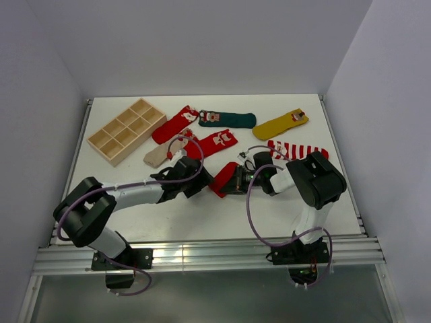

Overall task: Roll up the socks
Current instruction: Roll the sock at the center of the board.

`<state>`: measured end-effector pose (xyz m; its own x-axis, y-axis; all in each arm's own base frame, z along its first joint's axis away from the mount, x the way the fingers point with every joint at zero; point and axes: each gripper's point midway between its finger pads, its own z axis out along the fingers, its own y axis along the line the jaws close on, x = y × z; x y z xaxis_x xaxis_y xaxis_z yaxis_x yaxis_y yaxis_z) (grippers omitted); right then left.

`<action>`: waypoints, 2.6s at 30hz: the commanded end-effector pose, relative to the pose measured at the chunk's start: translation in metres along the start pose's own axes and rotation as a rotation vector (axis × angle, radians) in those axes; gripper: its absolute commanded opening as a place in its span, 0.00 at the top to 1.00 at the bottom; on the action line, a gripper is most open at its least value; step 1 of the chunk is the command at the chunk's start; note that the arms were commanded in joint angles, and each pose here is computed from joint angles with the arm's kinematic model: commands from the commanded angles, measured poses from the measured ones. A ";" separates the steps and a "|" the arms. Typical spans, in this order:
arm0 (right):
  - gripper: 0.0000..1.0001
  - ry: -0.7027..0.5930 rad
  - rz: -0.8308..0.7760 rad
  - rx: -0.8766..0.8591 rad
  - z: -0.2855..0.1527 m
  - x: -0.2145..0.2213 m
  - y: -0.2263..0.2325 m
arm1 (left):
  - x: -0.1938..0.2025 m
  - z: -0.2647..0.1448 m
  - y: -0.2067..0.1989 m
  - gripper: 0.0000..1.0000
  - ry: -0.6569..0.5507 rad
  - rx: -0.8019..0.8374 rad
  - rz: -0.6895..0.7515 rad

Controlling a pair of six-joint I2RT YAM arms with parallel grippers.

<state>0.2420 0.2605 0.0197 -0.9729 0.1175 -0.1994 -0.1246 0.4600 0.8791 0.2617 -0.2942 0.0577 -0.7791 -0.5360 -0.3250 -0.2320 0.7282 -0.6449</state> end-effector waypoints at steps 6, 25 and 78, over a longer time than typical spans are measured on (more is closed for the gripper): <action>1.00 0.042 0.122 0.150 -0.004 0.018 -0.043 | 0.003 0.017 -0.001 0.27 -0.002 -0.001 -0.014; 1.00 0.035 0.121 0.171 -0.002 0.017 -0.051 | -0.004 0.031 -0.005 0.37 -0.046 -0.010 -0.100; 0.57 -0.414 -0.595 0.506 -0.057 -0.031 0.026 | 0.002 0.049 0.002 1.00 0.090 -0.398 0.236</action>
<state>0.2499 0.2364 0.0751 -0.7045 0.0568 -0.7074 -0.3955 0.7962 0.4579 0.2954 -0.3302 0.0294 -0.8540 -0.3882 -0.3463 -0.2663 0.8981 -0.3500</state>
